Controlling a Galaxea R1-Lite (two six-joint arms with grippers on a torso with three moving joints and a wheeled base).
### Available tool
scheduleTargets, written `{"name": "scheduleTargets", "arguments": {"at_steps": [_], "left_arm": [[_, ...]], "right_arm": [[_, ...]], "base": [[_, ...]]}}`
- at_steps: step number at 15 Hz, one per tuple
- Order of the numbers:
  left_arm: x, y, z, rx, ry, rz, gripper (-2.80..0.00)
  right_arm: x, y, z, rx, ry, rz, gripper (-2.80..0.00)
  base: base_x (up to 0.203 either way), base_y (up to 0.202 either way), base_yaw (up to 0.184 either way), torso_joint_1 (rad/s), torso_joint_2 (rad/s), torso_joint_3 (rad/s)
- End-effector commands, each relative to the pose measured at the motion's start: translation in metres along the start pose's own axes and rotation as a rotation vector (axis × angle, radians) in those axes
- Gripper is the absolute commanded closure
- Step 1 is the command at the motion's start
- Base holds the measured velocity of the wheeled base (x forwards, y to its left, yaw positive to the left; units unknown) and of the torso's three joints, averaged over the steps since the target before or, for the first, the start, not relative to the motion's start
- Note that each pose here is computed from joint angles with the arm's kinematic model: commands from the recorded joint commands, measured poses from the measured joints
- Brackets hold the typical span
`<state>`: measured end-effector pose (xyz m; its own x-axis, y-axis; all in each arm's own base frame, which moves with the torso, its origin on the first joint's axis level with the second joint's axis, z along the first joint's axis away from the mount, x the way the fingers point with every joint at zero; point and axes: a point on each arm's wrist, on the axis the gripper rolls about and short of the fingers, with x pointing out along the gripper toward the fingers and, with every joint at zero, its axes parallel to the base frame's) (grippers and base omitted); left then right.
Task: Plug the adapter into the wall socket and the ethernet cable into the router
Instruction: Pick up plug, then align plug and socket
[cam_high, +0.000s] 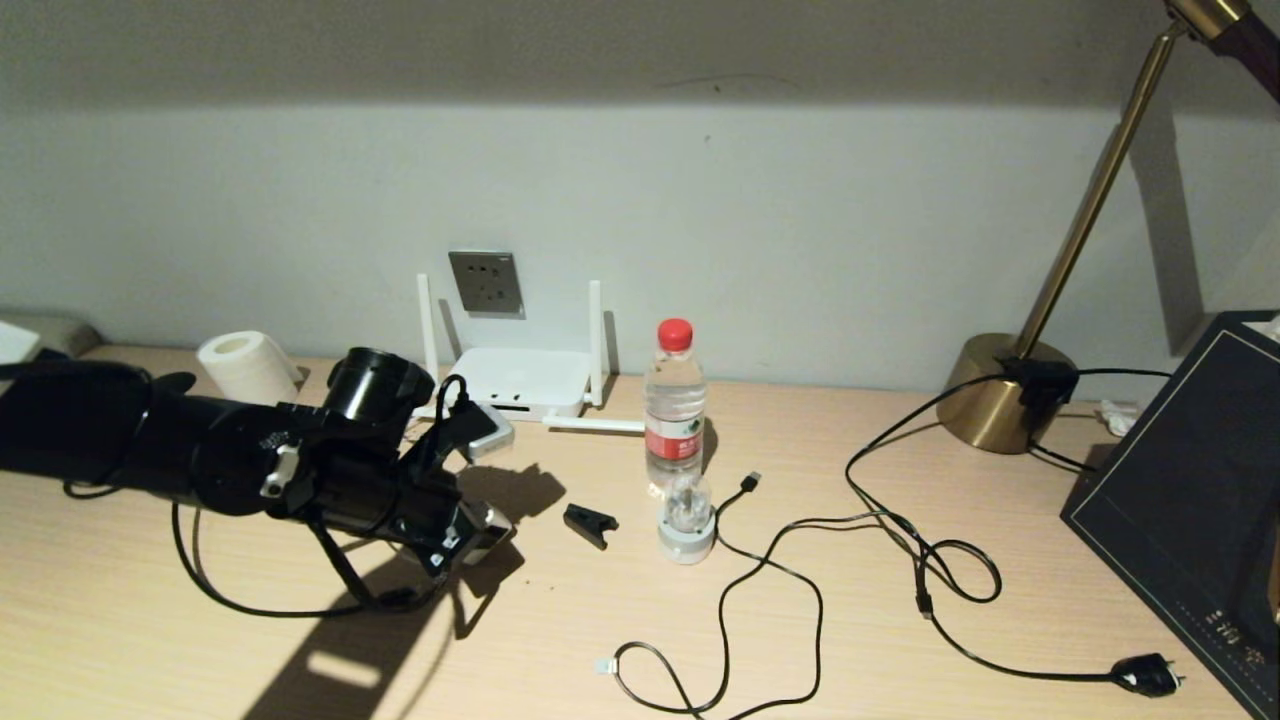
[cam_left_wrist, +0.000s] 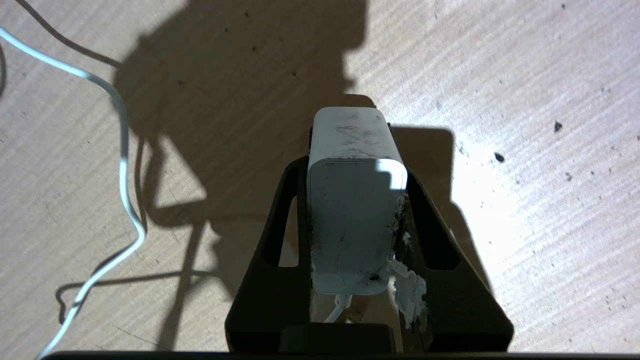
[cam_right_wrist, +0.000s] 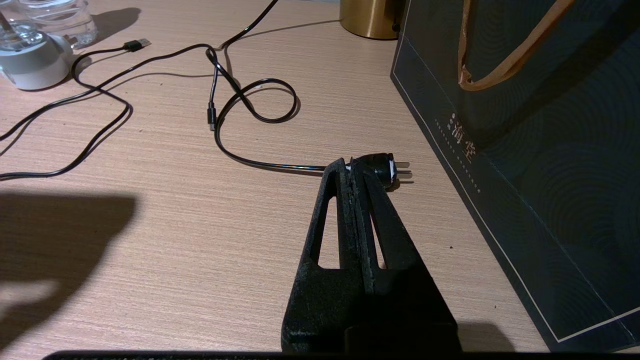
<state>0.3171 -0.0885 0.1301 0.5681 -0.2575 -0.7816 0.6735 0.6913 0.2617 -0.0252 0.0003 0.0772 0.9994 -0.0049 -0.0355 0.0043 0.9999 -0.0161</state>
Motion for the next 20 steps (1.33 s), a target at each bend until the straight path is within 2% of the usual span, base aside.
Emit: {"name": "scheduleTargets", "arguments": {"at_steps": [1, 2, 3, 5, 7, 9, 11, 14, 16, 20], "left_arm": [[-0.005, 0.002, 0.004, 0.006, -0.035, 0.02, 0.0], [-0.009, 0.005, 0.008, 0.0, -0.078, 0.044, 0.0], [-0.013, 0.011, 0.013, -0.041, -0.13, 0.074, 0.0], [-0.015, 0.022, 0.027, -0.166, -0.27, 0.142, 0.0], [-0.013, 0.033, 0.039, -0.308, -0.451, 0.257, 0.0], [-0.006, 0.031, 0.029, -0.374, -0.523, 0.333, 0.0], [-0.002, 0.037, 0.023, -0.398, -0.612, 0.397, 0.0], [0.013, 0.056, 0.017, -0.416, -0.738, 0.479, 0.0], [0.021, 0.066, 0.011, -0.414, -0.789, 0.506, 0.0], [0.041, 0.074, 0.008, -0.4, -0.85, 0.529, 0.0]], "right_arm": [[0.0, 0.0, 0.0, -0.001, 0.0, 0.0, 0.0], [0.0, 0.0, 0.0, -0.001, 0.001, 0.0, 0.0], [0.0, 0.0, 0.0, -0.001, 0.0, 0.0, 0.0], [0.0, 0.0, 0.0, -0.001, 0.001, 0.0, 0.0], [0.0, 0.0, 0.0, -0.001, 0.001, 0.0, 0.0], [0.0, 0.0, 0.0, -0.001, 0.0, 0.0, 0.0], [0.0, 0.0, 0.0, -0.001, 0.0, 0.0, 0.0], [0.0, 0.0, 0.0, -0.001, 0.001, 0.0, 0.0], [0.0, 0.0, 0.0, -0.001, 0.0, 0.0, 0.0], [0.0, 0.0, 0.0, -0.001, 0.001, 0.0, 0.0]], "base": [[0.0, 0.0, 0.0, 0.0, 0.0, 0.0], [0.0, 0.0, 0.0, 0.0, 0.0, 0.0], [0.0, 0.0, 0.0, 0.0, 0.0, 0.0], [0.0, 0.0, 0.0, 0.0, 0.0, 0.0], [0.0, 0.0, 0.0, 0.0, 0.0, 0.0], [0.0, 0.0, 0.0, 0.0, 0.0, 0.0], [0.0, 0.0, 0.0, 0.0, 0.0, 0.0], [0.0, 0.0, 0.0, 0.0, 0.0, 0.0], [0.0, 0.0, 0.0, 0.0, 0.0, 0.0], [0.0, 0.0, 0.0, 0.0, 0.0, 0.0]]}}
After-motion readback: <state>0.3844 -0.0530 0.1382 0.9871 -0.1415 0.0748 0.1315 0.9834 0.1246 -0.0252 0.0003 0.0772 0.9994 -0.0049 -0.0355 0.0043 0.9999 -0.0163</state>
